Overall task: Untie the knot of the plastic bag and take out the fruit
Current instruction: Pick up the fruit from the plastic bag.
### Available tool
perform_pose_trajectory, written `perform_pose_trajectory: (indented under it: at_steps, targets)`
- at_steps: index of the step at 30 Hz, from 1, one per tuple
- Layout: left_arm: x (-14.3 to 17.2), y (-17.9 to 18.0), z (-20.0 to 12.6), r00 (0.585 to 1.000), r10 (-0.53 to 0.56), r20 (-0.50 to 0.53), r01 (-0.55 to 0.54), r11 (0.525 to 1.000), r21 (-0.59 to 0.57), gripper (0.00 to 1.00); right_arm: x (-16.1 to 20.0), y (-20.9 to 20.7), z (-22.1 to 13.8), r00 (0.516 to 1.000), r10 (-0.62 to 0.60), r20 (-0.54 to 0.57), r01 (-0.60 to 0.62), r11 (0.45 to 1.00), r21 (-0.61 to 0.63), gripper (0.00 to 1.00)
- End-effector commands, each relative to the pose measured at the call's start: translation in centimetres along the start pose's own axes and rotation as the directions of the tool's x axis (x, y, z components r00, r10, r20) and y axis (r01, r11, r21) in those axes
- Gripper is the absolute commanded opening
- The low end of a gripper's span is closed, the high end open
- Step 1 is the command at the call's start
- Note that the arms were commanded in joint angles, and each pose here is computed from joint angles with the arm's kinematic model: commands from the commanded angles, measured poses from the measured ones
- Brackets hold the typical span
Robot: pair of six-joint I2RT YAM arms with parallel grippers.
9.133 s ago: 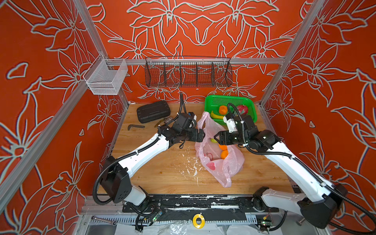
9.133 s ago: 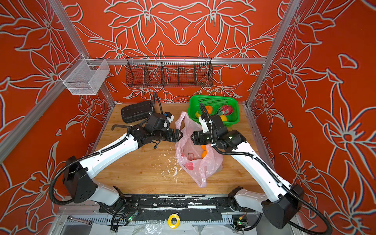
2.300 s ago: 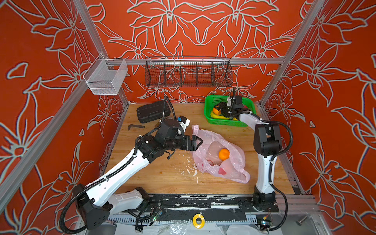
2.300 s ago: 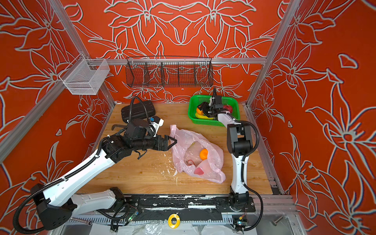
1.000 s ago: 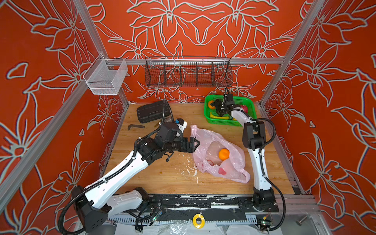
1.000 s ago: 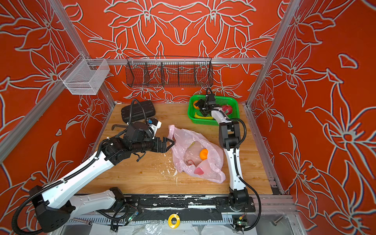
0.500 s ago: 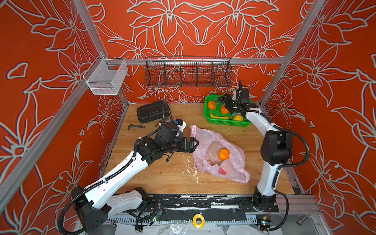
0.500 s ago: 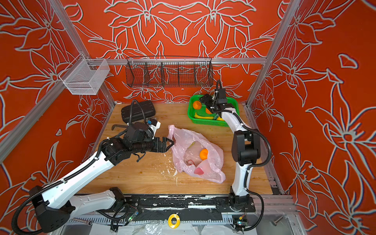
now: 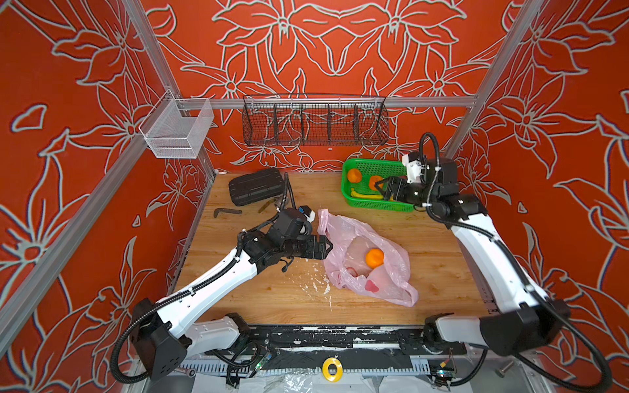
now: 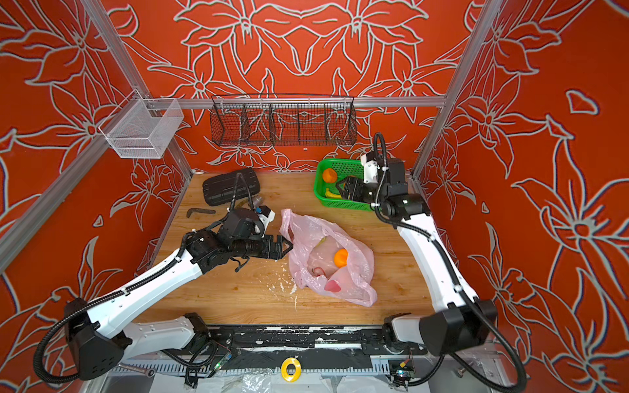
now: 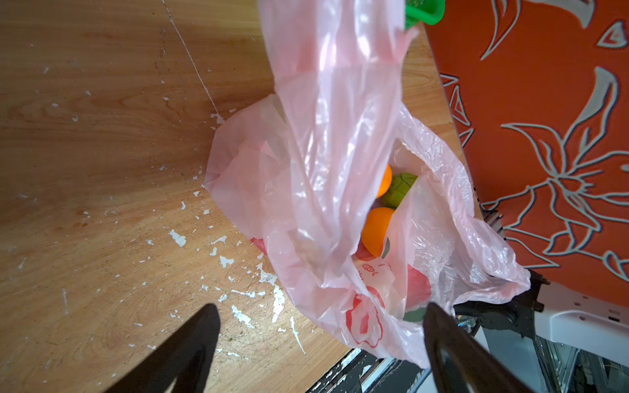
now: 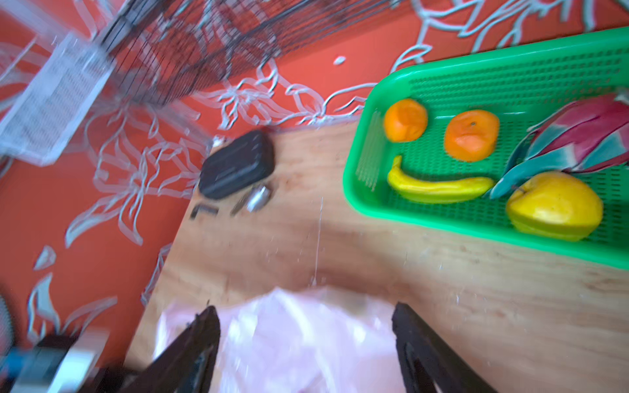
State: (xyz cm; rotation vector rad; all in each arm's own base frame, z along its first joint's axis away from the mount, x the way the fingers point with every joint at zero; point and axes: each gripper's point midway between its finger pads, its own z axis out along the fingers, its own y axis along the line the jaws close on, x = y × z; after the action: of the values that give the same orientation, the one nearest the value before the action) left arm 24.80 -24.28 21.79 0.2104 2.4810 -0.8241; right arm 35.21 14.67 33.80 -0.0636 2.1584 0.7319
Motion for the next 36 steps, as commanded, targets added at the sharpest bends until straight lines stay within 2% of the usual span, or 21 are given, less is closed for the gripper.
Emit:
perform_pose_trajectory:
  at_steps: [1,4,7,13,17,22,26,33,36]
  targets:
    - [0.7,-0.6,0.7,1.0,0.007,-0.028,-0.005,0.999,0.041,0.91,5.3,1.2,-1.7,0.985,-0.099,-0.14,0.1,0.995,0.001,0.81]
    - [1.5,-0.7,1.7,0.997,-0.021,-0.075,0.026,0.997,0.069,0.89,8.2,3.7,-2.4,0.972,-0.122,-0.2,0.112,0.992,-0.061,0.78]
    - [2.0,-1.1,2.7,0.992,-0.047,-0.115,0.058,0.994,0.097,0.88,10.7,4.6,-2.1,0.961,-0.101,-0.257,0.089,0.994,-0.061,0.74]
    - [2.8,-0.9,4.6,0.984,-0.071,-0.164,0.088,0.991,0.1,0.86,16.3,1.9,0.2,0.939,-0.092,-0.331,0.141,0.982,0.126,0.67]
    - [4.1,0.1,5.6,0.976,-0.093,-0.199,0.108,0.992,0.067,0.82,20.3,0.4,1.8,0.911,-0.079,-0.405,0.161,0.972,0.173,0.65]
    - [5.8,1.5,6.5,0.965,-0.118,-0.235,0.129,0.991,0.031,0.7,25.5,1.1,3.5,0.858,-0.084,-0.506,0.171,0.977,0.129,0.64]
    - [7.2,2.7,7.3,0.958,-0.141,-0.25,0.146,0.989,0.002,0.6,28.8,1.5,4.3,0.836,-0.088,-0.542,0.162,0.983,0.091,0.64]
    - [9.3,4.7,8.4,0.954,-0.149,-0.262,0.145,0.989,-0.034,0.55,31.8,1.7,4.7,0.773,-0.164,-0.612,0.223,0.975,0.019,0.66]
    - [9.7,5.3,8.4,0.956,-0.14,-0.256,0.132,0.99,-0.049,0.52,30.7,0.9,4.7,0.797,-0.176,-0.578,0.257,0.964,0.06,0.68]
